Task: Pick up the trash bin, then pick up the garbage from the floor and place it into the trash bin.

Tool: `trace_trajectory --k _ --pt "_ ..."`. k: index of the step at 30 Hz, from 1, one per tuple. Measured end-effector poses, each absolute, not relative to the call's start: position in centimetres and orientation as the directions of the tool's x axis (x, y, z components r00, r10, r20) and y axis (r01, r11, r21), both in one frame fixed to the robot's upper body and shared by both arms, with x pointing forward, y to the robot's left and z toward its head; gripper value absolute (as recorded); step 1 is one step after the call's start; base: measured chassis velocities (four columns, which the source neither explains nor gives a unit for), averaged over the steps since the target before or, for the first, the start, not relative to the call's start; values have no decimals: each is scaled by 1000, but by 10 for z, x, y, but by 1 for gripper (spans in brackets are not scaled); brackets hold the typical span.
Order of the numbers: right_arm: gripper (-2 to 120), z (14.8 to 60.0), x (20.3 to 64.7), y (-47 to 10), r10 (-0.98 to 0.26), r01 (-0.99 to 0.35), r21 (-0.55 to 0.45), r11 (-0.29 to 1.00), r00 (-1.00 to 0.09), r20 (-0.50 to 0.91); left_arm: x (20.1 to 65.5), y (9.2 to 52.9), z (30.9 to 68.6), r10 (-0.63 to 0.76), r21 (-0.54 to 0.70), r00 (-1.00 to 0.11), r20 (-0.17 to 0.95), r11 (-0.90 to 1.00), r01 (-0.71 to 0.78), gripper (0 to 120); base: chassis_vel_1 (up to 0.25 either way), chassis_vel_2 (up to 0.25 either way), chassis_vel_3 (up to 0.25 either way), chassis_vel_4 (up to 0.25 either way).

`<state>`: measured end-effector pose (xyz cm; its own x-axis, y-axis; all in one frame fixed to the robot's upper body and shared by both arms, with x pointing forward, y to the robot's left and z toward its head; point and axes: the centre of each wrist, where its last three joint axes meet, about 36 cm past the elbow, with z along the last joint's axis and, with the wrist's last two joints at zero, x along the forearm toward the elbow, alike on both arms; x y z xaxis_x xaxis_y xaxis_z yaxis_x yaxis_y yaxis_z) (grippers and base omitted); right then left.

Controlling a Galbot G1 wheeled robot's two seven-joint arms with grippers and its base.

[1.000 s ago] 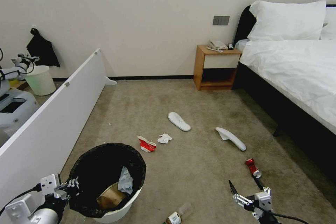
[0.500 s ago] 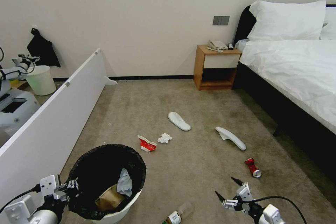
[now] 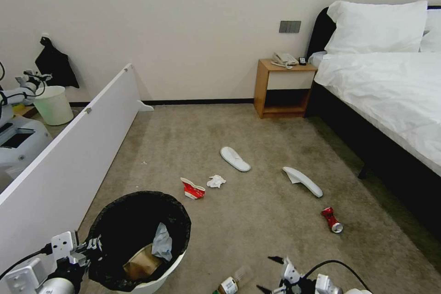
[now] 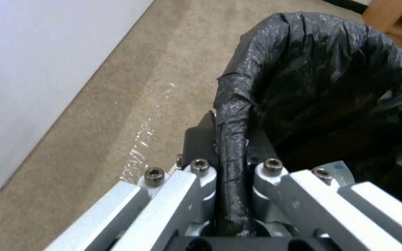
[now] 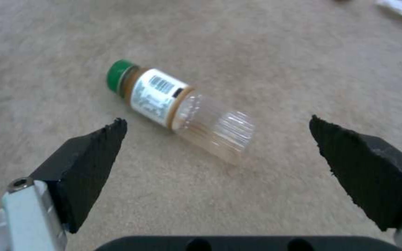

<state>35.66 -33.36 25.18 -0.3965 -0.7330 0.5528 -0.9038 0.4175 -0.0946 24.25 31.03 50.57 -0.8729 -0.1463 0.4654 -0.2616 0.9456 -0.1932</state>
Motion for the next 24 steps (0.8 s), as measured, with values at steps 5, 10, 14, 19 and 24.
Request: trace_trajectory --k 5,10,14,19,24 --pt "100 243 377 -327 -744 -933 -92 348 -334 579 242 310 505 -144 -191 -873 467 947 -259 4 0 0 0 0" --pt "100 237 390 -328 -734 -936 -92 339 -325 596 244 311 504 -146 -192 -873 466 946 -261 4 0 0 0 0" --pt "100 231 399 -335 -708 -931 -99 352 -334 622 245 311 503 -146 -196 -873 466 945 -263 4 0 0 0 0" --pt "100 225 406 -341 -689 -927 -102 361 -339 640 247 312 502 -145 -198 -873 465 944 -263 4 0 0 0 0" --pt "100 217 416 -338 -686 -927 -92 365 -334 647 248 312 502 -145 -198 -875 462 945 -262 4 0 0 0 0"
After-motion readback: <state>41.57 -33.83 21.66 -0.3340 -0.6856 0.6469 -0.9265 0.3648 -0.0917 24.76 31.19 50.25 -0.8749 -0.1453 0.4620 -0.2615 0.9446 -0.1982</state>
